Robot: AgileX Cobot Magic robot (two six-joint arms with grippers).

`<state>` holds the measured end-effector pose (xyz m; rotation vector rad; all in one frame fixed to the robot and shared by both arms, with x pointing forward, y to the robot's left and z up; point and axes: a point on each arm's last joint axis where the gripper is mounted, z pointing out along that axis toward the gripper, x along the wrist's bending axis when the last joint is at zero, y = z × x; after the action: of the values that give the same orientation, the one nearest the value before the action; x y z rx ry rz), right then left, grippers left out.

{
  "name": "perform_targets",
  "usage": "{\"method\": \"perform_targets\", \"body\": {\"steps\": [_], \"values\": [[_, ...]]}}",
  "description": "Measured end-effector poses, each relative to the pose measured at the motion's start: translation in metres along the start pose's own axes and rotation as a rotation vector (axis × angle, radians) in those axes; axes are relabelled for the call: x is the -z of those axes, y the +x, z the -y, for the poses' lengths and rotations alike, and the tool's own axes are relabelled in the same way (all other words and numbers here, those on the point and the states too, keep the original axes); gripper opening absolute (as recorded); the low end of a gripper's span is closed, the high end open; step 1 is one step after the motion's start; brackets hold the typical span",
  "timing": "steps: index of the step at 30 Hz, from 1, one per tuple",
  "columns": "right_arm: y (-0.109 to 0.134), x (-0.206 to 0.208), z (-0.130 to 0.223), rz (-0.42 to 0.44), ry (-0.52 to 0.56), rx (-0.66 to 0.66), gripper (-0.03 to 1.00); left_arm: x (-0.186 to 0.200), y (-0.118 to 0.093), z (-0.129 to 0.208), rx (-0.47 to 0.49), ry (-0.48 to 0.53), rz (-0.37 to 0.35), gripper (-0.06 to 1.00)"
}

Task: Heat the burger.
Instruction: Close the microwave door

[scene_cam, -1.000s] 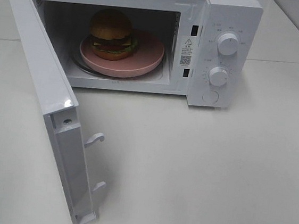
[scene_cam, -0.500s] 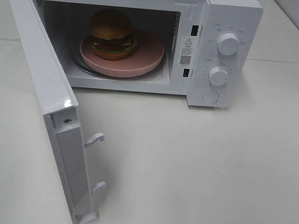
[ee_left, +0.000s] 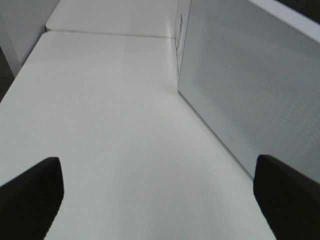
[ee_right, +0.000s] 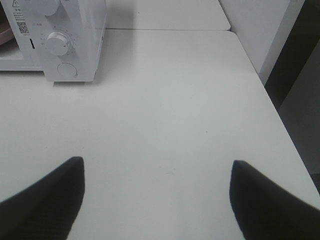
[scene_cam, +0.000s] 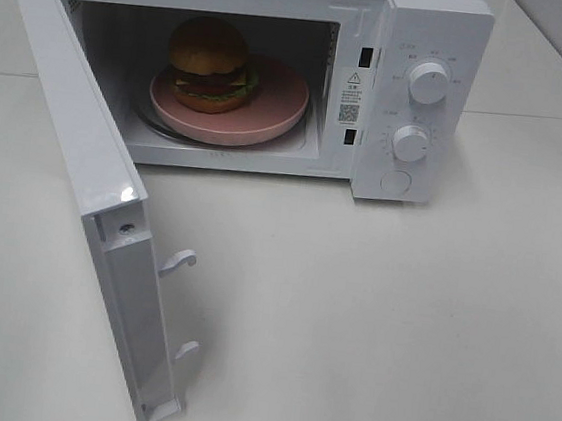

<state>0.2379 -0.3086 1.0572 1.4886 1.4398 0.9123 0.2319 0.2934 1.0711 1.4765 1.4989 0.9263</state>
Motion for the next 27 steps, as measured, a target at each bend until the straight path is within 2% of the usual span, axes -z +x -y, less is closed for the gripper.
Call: {"method": "perform_targets", "body": {"steps": [4, 5, 7, 8, 9, 10, 11, 12, 13, 14, 15, 16, 17, 18, 23, 26, 27], "values": [[0.0, 0.0, 0.0, 0.0, 0.0, 0.0, 0.76, -0.005, 0.0, -0.012, 0.003, -0.035, -0.003, 0.86], [0.0, 0.0, 0.0, 0.0, 0.0, 0.0, 0.76, -0.01, 0.0, -0.017, 0.01, -0.034, 0.002, 0.79], [0.0, 0.0, 0.0, 0.0, 0.0, 0.0, 0.76, -0.013, 0.0, -0.019, 0.014, -0.033, 0.004, 0.76], [0.0, 0.0, 0.0, 0.0, 0.0, 0.0, 0.76, -0.019, 0.001, -0.024, 0.019, -0.034, 0.005, 0.66], [0.0, 0.0, 0.0, 0.0, 0.0, 0.0, 0.76, -0.019, 0.001, -0.024, 0.019, -0.034, 0.005, 0.66], [0.0, 0.0, 0.0, 0.0, 0.0, 0.0, 0.76, -0.025, 0.001, -0.03, 0.022, -0.041, 0.002, 0.54], [0.0, 0.0, 0.0, 0.0, 0.0, 0.0, 0.76, -0.027, 0.002, -0.032, 0.024, -0.047, 0.002, 0.49], [0.0, 0.0, 0.0, 0.0, 0.0, 0.0, 0.76, -0.027, 0.002, -0.032, 0.024, -0.047, 0.002, 0.49], [0.0, 0.0, 0.0, 0.0, 0.0, 0.0, 0.76, -0.034, 0.002, -0.038, 0.027, -0.061, -0.001, 0.34], [0.0, 0.0, 0.0, 0.0, 0.0, 0.0, 0.76, -0.034, 0.002, -0.038, 0.027, -0.061, -0.001, 0.34], [0.0, 0.0, 0.0, 0.0, 0.0, 0.0, 0.76, -0.04, 0.003, -0.043, 0.029, -0.066, -0.005, 0.2], [0.0, 0.0, 0.0, 0.0, 0.0, 0.0, 0.76, -0.043, 0.003, -0.046, 0.03, -0.073, -0.007, 0.13], [0.0, 0.0, 0.0, 0.0, 0.0, 0.0, 0.76, -0.043, 0.003, -0.046, 0.03, -0.073, -0.007, 0.13], [0.0, 0.0, 0.0, 0.0, 0.0, 0.0, 0.76, -0.051, 0.004, -0.05, 0.031, -0.072, -0.012, 0.03], [0.0, 0.0, 0.0, 0.0, 0.0, 0.0, 0.76, -0.066, 0.006, -0.06, 0.035, -0.089, -0.02, 0.0], [0.0, 0.0, 0.0, 0.0, 0.0, 0.0, 0.76, -0.077, 0.008, -0.067, 0.037, -0.119, -0.026, 0.0], [0.0, 0.0, 0.0, 0.0, 0.0, 0.0, 0.76, -0.086, 0.009, -0.069, 0.037, -0.16, -0.033, 0.0]]}}
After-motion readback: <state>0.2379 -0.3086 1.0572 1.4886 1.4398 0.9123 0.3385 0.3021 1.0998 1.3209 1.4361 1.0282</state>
